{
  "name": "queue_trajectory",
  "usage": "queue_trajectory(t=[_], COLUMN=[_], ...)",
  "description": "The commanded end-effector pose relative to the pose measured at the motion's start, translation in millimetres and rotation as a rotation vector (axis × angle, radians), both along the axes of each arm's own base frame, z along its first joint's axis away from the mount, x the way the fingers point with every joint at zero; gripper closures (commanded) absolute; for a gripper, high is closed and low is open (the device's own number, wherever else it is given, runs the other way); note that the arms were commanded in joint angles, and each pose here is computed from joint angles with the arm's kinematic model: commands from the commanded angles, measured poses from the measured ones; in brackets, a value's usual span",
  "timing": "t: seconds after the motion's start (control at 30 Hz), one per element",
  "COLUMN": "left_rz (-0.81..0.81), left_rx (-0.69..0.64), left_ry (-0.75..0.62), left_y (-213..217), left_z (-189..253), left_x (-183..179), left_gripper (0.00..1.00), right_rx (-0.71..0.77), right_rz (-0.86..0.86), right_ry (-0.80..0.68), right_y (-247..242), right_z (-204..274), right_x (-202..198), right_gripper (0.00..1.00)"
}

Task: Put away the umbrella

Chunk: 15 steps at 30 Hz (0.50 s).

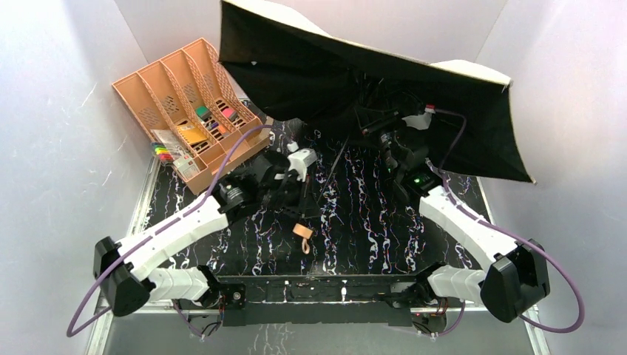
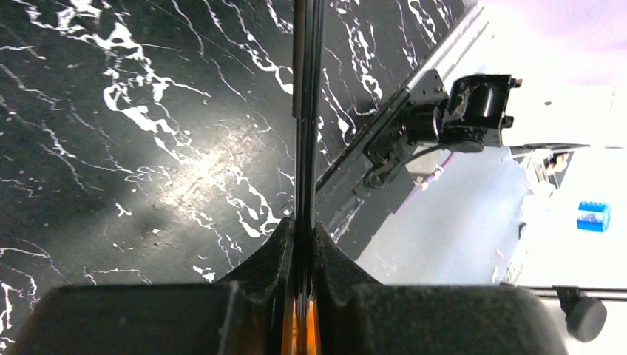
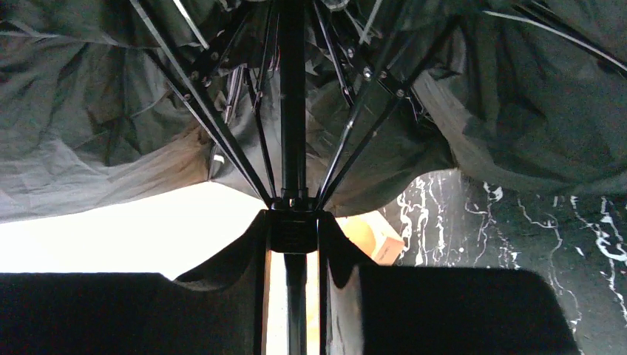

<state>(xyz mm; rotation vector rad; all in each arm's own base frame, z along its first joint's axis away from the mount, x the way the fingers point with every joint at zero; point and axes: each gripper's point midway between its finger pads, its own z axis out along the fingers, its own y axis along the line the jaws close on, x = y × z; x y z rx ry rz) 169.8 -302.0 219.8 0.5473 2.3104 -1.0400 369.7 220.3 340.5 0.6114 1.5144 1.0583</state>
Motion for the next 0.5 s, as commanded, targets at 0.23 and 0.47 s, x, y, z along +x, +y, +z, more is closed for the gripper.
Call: queue_trajectory(t=[0.23, 0.47], left_rz=[0.132, 0.142], left_rx=[-0.214, -0.192], left_ry=[-0.434, -0.396], left_y=[-45.6, -32.0], left_z=[148.8, 127.3], left_x=[98.6, 86.6], left_gripper=[1.00, 1.00], right_rx=[-0.034, -0.011], right_rz=[0.319, 0.210], right_ry=[0.169, 0.140], right_y=[63.6, 49.4], right_z=[-60.4, -48.3], right_x=[-94.4, -80.5], right_gripper=[1.00, 1.00])
